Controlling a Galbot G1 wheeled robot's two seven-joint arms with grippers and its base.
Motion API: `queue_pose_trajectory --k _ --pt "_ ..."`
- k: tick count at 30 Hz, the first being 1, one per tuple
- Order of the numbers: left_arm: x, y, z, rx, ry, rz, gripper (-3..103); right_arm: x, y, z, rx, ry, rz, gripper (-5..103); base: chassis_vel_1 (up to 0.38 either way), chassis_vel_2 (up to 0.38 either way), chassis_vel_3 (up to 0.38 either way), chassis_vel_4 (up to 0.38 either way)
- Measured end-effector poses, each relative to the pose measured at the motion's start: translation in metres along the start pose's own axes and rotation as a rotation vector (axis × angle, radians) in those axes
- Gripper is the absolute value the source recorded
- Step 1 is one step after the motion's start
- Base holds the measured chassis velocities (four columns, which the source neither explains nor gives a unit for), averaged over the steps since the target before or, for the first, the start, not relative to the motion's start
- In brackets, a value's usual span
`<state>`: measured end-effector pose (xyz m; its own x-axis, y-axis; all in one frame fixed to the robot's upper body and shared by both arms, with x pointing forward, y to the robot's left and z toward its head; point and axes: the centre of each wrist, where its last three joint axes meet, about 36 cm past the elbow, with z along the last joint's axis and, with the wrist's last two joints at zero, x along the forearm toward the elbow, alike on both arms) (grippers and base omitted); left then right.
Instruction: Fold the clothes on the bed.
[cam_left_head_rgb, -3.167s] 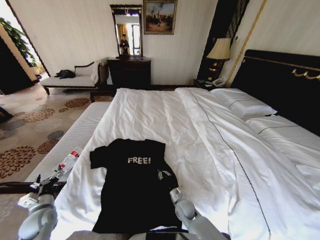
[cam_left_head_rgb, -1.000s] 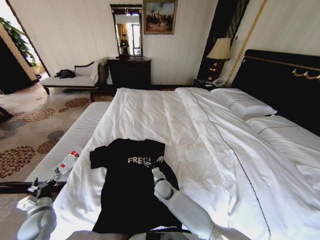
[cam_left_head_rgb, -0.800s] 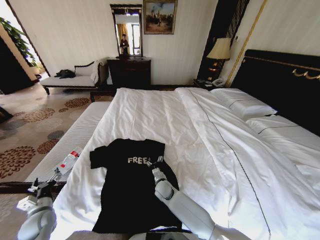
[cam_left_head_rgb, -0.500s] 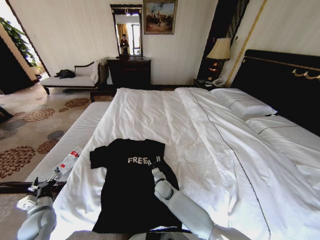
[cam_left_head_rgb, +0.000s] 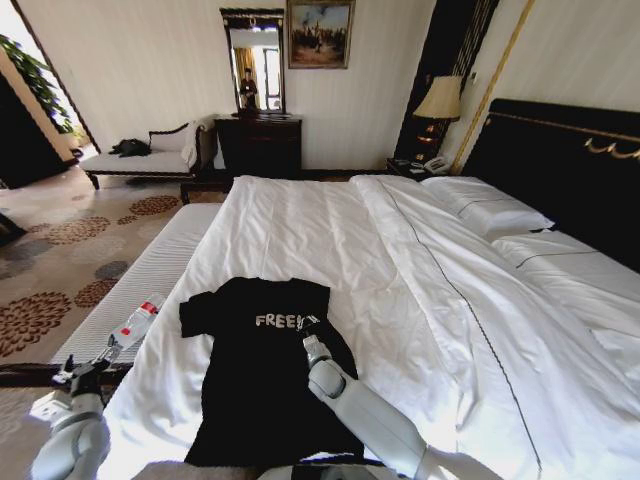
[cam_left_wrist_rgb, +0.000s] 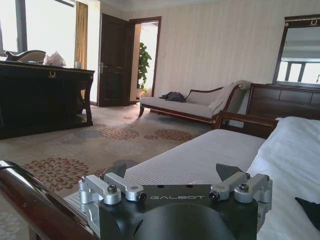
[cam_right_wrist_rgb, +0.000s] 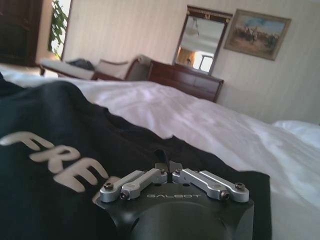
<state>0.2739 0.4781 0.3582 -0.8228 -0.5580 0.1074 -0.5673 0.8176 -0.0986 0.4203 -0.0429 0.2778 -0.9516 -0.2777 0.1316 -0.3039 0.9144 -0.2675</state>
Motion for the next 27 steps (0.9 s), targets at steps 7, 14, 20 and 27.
queue_pose_trajectory --k 7,14,20,27 --pt "0.000 0.000 0.002 0.001 0.001 -0.001 100 0.004 0.005 0.004 -0.015 -0.053 -0.033 0 0.000 0.000 0.000 0.000" --pt "0.000 0.001 0.005 0.002 0.004 -0.003 100 0.008 0.010 0.010 -0.002 -0.102 -0.020 12 0.000 0.000 0.000 0.000" --pt "0.000 0.000 0.005 0.003 0.004 -0.001 100 0.009 0.001 0.000 -0.121 -0.221 -0.084 33 0.000 0.000 0.000 0.000" --pt "-0.011 -0.006 -0.009 0.016 -0.013 0.033 100 0.005 -0.053 -0.044 -0.379 -0.377 -0.084 60 0.000 0.000 0.000 0.000"
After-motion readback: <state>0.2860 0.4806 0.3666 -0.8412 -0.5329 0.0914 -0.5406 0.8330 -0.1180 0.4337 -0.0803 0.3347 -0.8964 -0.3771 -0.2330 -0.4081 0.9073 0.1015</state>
